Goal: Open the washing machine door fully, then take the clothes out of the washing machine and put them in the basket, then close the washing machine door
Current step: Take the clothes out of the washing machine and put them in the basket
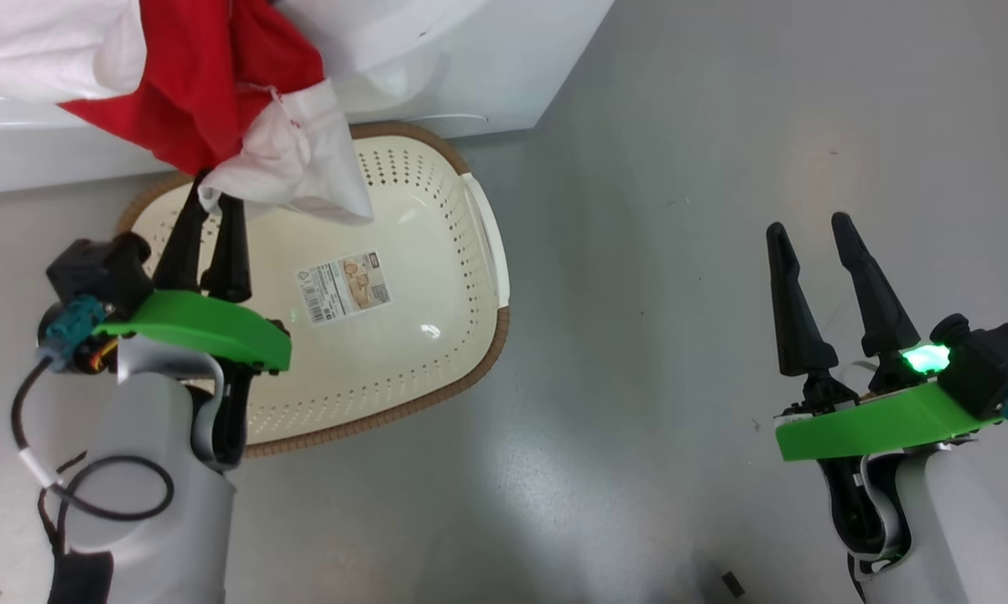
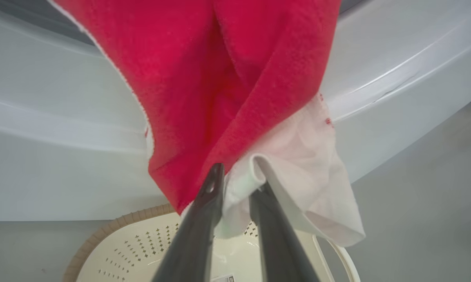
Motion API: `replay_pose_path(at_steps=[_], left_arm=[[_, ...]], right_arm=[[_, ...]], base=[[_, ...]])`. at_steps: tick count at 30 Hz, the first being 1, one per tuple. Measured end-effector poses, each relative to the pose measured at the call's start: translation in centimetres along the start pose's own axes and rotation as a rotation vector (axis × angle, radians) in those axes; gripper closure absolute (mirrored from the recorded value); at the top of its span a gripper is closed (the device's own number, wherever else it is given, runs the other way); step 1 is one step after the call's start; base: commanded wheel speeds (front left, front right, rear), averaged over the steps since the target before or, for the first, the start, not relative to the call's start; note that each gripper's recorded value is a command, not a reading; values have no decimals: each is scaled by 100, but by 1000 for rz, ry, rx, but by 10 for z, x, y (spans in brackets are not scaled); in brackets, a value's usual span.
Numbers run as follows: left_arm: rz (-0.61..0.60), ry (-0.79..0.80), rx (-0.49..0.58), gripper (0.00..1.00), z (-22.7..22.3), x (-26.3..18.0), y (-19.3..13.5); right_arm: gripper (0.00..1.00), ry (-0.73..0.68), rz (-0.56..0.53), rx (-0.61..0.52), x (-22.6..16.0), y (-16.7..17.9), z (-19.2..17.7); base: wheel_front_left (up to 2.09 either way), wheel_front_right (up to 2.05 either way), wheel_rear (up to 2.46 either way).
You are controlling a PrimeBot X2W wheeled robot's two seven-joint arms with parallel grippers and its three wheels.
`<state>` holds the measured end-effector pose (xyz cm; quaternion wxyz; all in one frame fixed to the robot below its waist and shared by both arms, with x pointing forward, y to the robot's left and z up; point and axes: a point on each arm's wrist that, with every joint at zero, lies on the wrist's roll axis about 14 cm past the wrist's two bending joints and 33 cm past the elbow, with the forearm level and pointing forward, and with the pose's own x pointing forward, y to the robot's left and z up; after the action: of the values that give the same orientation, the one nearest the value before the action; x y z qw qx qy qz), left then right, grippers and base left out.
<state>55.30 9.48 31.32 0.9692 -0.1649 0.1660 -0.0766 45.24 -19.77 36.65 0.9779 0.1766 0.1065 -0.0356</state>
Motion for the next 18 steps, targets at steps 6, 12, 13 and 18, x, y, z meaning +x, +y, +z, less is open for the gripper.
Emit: replay_pose_path(at_steps=[6, 12, 13, 18], left_arm=[[5, 56, 6, 55, -16, 9, 1], [7, 66, 12, 0, -17, 15, 3], [7, 64, 12, 0, -16, 16, 3], [12, 55, 14, 0, -12, 14, 5]], right_arm=[[0, 3, -1, -3, 3, -1, -2], [0, 11, -4, -3, 3, -3, -5], [0, 11, -4, -3, 3, -2, -5], [0, 10, 2, 0, 5, 0, -6]], base=[[0, 0, 0], [0, 0, 0], [0, 0, 0], [0, 0, 0]])
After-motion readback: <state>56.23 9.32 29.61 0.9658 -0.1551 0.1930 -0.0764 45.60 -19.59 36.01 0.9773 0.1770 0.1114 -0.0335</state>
